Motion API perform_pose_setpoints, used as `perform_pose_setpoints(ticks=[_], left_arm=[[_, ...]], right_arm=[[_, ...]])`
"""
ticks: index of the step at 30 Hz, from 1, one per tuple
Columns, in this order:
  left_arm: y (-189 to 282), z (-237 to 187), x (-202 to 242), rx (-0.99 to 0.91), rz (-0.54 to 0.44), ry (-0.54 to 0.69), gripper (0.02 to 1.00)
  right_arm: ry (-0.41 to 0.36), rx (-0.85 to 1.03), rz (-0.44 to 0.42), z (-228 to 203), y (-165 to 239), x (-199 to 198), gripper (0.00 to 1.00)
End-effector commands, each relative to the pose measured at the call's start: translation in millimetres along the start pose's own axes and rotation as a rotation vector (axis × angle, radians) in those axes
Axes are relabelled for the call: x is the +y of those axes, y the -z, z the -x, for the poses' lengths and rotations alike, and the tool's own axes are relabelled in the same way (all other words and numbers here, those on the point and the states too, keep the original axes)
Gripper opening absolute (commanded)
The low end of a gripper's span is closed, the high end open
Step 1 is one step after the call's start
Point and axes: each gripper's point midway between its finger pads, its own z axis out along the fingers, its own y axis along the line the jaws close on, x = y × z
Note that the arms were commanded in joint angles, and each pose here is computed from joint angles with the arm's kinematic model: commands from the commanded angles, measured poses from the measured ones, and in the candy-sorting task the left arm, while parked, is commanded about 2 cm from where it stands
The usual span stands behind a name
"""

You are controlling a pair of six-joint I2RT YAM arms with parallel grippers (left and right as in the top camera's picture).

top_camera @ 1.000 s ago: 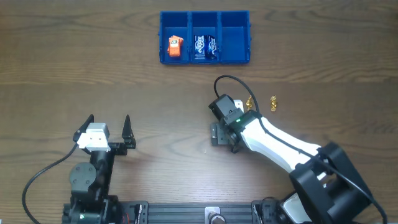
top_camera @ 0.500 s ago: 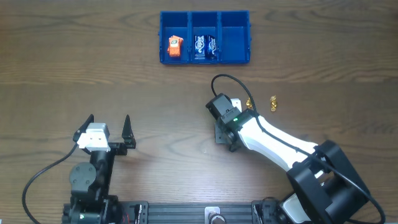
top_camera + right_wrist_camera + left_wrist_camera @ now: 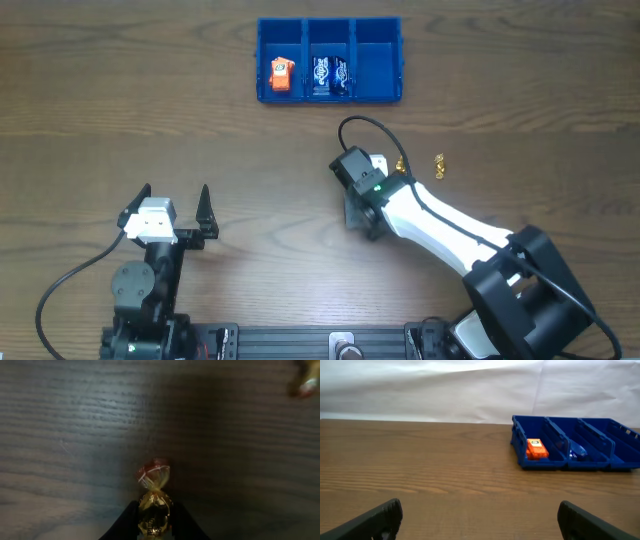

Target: Sort Candies Into Trays

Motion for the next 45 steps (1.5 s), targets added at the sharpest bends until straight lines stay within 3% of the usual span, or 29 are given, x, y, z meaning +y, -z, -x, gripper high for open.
perform_pose_setpoints(ticks=[1, 5, 7, 10, 14, 20, 28, 30, 36, 39, 45], left_arm=[[-1, -18, 3, 0.052, 0.015, -0.016, 0.998], [-1, -18, 3, 0.052, 0.015, -0.016, 0.998], [-1, -18, 3, 0.052, 0.015, -0.016, 0.998], [-1, -18, 3, 0.052, 0.015, -0.016, 0.998], [-1, -18, 3, 0.052, 0.015, -0.016, 0.998], [-1, -18, 3, 0.052, 0.015, -0.016, 0.998], [-1, -18, 3, 0.052, 0.015, -0.016, 0.998], [-1, -18, 3, 0.052, 0.015, -0.016, 0.998], [-1, -18, 3, 0.052, 0.015, -0.016, 0.998], [-1, -18, 3, 0.052, 0.015, -0.016, 0.998], [-1, -18, 3, 0.052, 0.015, -0.016, 0.998]], right_arm=[[-0.022, -0.195, -0.076, 79, 57, -9, 0.178], [-0.037, -0.416, -0.131, 181, 122, -31, 0.176], [-0.048, -0.473, -0.149, 223, 136, -40, 0.174], [-0.066, -0.525, -0.163, 278, 134, -46, 0.174], [-0.100, -0.507, -0.132, 314, 97, -52, 0.174], [-0.103, -0.465, -0.097, 318, 60, -50, 0.187], [-0.101, -0.458, -0.098, 318, 54, -49, 0.255], [-0.098, -0.455, -0.094, 317, 54, -48, 0.303], [-0.090, -0.451, -0.070, 315, 60, -45, 0.586], [-0.089, -0.441, -0.073, 307, 80, -48, 0.656], [-0.076, -0.358, -0.083, 246, 106, -63, 0.901]])
